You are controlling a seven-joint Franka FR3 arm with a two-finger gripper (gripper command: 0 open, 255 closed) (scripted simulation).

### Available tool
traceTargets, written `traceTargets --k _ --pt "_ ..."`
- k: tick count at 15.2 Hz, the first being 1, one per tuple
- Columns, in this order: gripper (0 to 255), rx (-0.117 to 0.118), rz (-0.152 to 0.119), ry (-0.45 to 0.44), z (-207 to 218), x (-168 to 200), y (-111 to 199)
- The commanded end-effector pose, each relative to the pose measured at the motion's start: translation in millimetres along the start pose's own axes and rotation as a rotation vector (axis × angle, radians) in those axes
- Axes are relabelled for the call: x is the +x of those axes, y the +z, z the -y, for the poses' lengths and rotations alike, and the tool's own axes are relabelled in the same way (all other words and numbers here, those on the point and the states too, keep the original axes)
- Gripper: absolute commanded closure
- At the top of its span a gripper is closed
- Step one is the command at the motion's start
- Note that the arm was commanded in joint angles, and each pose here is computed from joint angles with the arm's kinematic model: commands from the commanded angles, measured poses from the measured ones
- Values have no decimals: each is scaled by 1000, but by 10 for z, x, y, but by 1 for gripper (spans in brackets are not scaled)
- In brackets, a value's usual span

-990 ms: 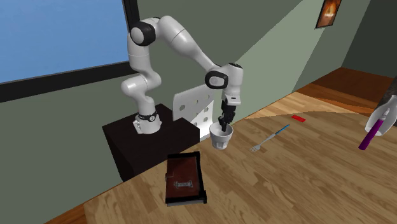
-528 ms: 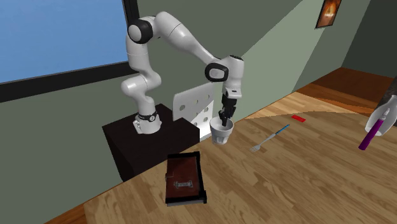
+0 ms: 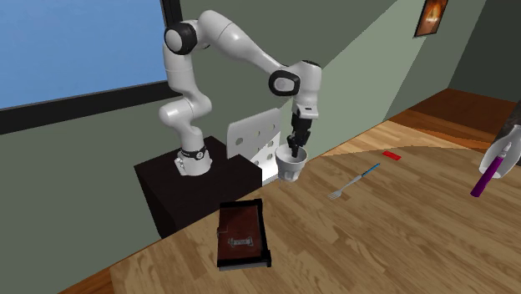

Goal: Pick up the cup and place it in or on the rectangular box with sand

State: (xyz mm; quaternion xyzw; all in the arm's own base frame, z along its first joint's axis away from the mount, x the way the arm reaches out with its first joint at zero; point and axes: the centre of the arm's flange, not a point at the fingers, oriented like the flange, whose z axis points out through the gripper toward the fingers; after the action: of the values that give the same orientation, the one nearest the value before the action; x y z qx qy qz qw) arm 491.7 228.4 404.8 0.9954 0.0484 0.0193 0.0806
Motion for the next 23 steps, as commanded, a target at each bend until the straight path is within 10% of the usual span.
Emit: traceTargets --k 1,23 --pt "255 0 0 0 -128 1 -52" --pt "255 0 0 0 -2622 -118 184"
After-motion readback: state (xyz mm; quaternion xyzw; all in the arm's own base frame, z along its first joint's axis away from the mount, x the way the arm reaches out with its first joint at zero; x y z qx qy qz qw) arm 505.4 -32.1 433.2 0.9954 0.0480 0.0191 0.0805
